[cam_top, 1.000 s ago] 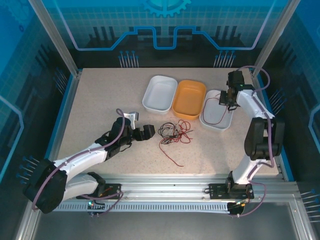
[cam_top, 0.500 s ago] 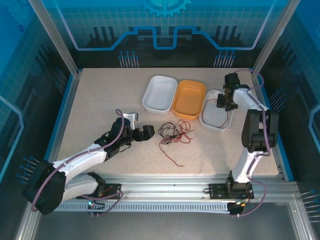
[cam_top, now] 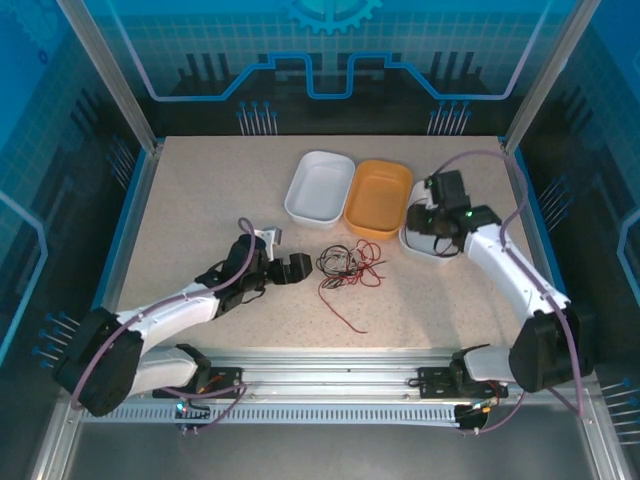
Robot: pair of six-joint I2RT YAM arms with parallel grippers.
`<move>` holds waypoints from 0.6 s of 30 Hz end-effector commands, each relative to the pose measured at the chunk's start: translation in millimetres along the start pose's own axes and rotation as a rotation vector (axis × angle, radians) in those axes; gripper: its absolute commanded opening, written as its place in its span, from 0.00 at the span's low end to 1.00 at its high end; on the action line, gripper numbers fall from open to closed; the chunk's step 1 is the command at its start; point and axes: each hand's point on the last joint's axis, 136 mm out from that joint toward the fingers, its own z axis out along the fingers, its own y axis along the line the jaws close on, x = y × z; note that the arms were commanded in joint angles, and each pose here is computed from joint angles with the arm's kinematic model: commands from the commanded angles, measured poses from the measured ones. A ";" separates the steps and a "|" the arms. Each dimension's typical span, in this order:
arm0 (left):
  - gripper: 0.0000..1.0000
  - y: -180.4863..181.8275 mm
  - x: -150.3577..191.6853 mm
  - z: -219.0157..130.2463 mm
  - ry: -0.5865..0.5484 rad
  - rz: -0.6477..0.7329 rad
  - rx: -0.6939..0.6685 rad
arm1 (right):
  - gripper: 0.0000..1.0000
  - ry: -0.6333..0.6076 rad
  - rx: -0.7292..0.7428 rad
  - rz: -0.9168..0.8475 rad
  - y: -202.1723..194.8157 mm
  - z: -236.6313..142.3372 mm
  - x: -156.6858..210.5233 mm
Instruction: Untangle the cables
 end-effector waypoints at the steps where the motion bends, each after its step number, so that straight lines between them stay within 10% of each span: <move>1: 0.95 -24.7 -8.6 7.0 0.028 0.018 0.077 | 0.47 0.010 -0.057 0.048 25.6 4.7 28.1; 18: 0.89 -25.7 -0.4 57.7 0.146 -0.130 0.085 | 0.50 0.001 -0.158 -0.259 103.8 -20.9 122.4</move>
